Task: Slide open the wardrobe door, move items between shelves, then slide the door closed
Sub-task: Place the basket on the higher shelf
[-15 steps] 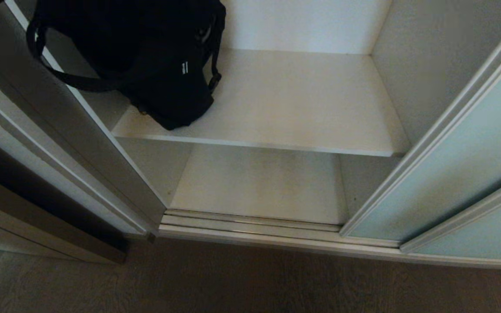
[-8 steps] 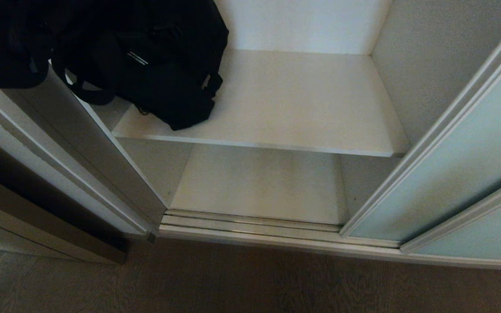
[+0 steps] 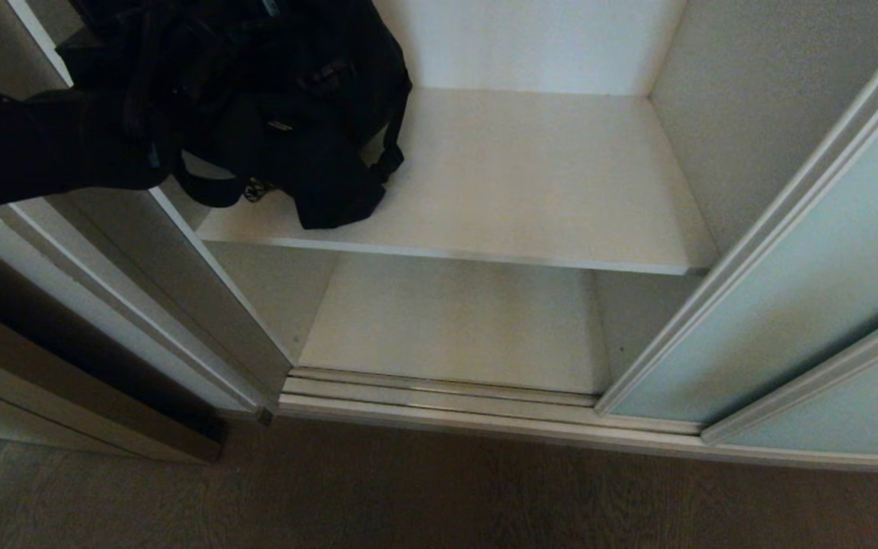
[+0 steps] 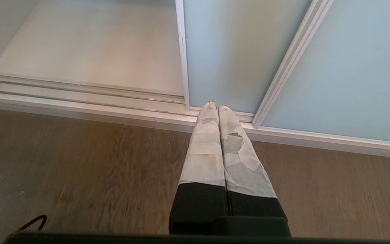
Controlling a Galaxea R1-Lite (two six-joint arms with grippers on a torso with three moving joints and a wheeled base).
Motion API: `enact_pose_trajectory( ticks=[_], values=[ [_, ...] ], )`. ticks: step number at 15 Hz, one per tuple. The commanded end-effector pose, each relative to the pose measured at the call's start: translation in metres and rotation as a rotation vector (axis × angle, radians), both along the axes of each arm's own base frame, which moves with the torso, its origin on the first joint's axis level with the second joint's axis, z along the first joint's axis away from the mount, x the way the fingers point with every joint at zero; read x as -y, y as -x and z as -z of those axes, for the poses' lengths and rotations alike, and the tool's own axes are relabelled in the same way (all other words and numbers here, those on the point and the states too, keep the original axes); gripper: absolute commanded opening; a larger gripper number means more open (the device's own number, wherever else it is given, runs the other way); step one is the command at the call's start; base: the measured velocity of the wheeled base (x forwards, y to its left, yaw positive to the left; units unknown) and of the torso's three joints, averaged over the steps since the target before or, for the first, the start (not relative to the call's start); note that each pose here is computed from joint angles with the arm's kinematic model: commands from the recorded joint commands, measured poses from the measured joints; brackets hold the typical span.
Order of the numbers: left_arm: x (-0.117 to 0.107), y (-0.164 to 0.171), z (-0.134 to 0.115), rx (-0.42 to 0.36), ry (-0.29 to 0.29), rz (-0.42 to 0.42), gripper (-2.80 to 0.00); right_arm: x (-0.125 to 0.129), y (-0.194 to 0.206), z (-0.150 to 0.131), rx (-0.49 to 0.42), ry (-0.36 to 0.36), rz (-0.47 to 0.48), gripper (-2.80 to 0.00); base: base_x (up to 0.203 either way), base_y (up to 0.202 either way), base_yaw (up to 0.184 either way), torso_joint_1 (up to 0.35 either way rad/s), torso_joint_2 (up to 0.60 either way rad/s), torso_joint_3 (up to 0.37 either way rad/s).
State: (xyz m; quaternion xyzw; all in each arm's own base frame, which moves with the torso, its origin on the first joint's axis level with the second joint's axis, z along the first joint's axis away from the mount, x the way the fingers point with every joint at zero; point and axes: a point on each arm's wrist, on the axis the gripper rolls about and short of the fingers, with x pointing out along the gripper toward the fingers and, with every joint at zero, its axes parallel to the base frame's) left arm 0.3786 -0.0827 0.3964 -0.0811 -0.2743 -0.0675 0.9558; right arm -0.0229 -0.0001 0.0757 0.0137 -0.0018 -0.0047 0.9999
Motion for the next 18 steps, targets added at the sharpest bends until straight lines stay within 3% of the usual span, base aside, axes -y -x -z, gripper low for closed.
enact_pose_trajectory(
  ticks=[1,3,4,6,10,14,18],
  values=[
    [0.007,-0.008,0.008,-0.017,0.003,0.003,-2.80,0.000,0.000,0.000,-0.002,0.000,-0.001,-2.80,0.000,0.000,0.000,0.000,0.00,0.000],
    [0.008,-0.009,0.010,-0.022,0.002,0.002,-2.80,0.000,0.000,0.000,-0.002,0.000,0.000,-2.80,0.000,0.000,0.000,0.000,0.00,0.000],
    [0.008,-0.008,0.009,-0.011,0.008,-0.006,0.00,0.000,0.000,0.000,-0.002,0.000,0.000,-2.80,0.000,0.000,0.000,0.000,0.00,0.000],
    [0.006,-0.004,0.003,0.025,0.038,-0.035,0.00,0.000,0.000,0.000,-0.002,0.000,0.000,-2.80,0.000,0.000,0.000,0.000,0.00,0.000],
    [-0.002,0.028,-0.028,0.173,0.066,-0.034,0.00,0.000,0.000,0.000,-0.002,0.000,0.000,-2.80,0.000,0.000,0.000,0.000,0.00,0.000],
    [-0.007,0.051,-0.048,0.237,0.063,-0.035,0.00,0.000,0.000,0.000,-0.002,0.000,0.000,-2.80,0.000,0.000,0.000,0.000,0.00,0.000],
    [-0.010,0.071,-0.062,0.292,0.009,-0.008,0.00,0.000,0.000,0.000,-0.002,0.000,0.000,-2.80,0.000,0.000,0.000,0.000,0.00,0.000]
  ],
)
